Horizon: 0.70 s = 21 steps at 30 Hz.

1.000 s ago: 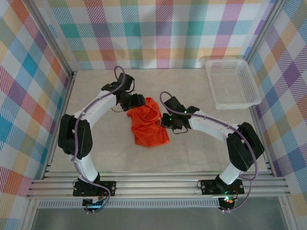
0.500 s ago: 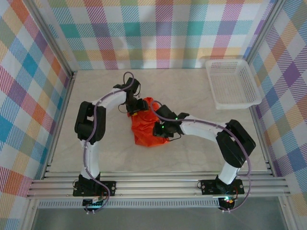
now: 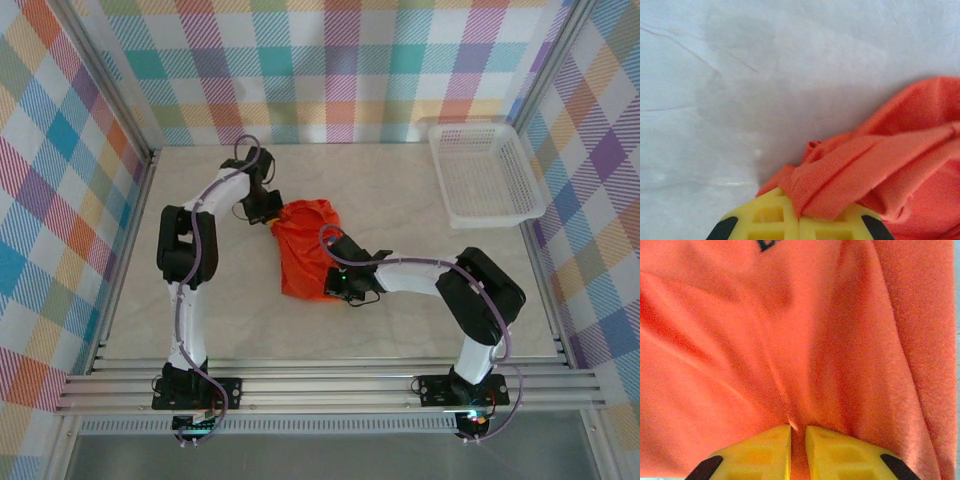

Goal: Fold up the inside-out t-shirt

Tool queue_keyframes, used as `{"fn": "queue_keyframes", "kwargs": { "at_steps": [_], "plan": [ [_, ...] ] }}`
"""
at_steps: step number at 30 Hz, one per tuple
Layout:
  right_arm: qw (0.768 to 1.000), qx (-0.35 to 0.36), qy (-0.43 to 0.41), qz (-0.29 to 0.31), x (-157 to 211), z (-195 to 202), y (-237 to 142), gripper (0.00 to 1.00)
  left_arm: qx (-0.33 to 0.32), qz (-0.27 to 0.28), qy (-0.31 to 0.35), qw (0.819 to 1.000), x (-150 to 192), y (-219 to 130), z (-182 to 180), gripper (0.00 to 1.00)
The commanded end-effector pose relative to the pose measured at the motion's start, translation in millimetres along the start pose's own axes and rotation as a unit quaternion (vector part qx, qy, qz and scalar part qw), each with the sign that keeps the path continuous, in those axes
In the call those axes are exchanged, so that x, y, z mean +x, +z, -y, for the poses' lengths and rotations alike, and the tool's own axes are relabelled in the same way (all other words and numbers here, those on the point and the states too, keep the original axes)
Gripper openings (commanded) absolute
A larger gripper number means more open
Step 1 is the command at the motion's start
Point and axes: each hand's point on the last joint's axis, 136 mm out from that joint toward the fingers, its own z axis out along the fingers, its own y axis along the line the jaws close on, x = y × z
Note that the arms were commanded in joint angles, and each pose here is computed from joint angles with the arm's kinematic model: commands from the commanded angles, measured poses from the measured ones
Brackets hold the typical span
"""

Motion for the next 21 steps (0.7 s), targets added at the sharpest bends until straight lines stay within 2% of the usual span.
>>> {"fn": "queue_keyframes", "kwargs": {
  "at_steps": [1,2,3,6,8,11,15,18,21],
  "plan": [
    [0.993,0.107,0.018,-0.049,33,60,13,0.18,-0.019,0.025,-0.008,0.999,-14,-20,-5,0.0],
    [0.993,0.104,0.015,-0.049,31,57,13,0.18,-0.012,0.027,-0.008,1.0,-15,-20,-3,0.02],
    [0.994,0.1,0.011,-0.051,31,54,13,0.18,-0.004,0.028,-0.008,1.0,-16,-20,0,0.08],
    [0.995,0.088,-0.007,-0.052,26,38,7,0.21,0.022,0.024,-0.006,0.999,-17,-20,11,0.46],
    [0.996,0.076,-0.025,-0.04,15,21,-7,0.26,0.031,0.019,-0.003,0.999,-14,-28,15,0.56],
    [0.996,0.07,-0.054,0.005,-16,1,-37,0.39,0.023,0.025,0.005,0.999,-4,-52,12,0.59],
    [0.996,0.058,-0.047,0.044,-63,1,-55,0.42,0.014,0.029,0.028,0.999,32,-85,5,0.56],
    [0.998,0.037,-0.034,0.049,-91,8,-53,0.42,0.065,0.001,0.031,0.997,78,-89,8,0.5],
    [0.999,0.01,-0.026,0.034,-102,11,-51,0.42,0.119,-0.034,0.024,0.992,121,-84,10,0.46]
  ]
}}
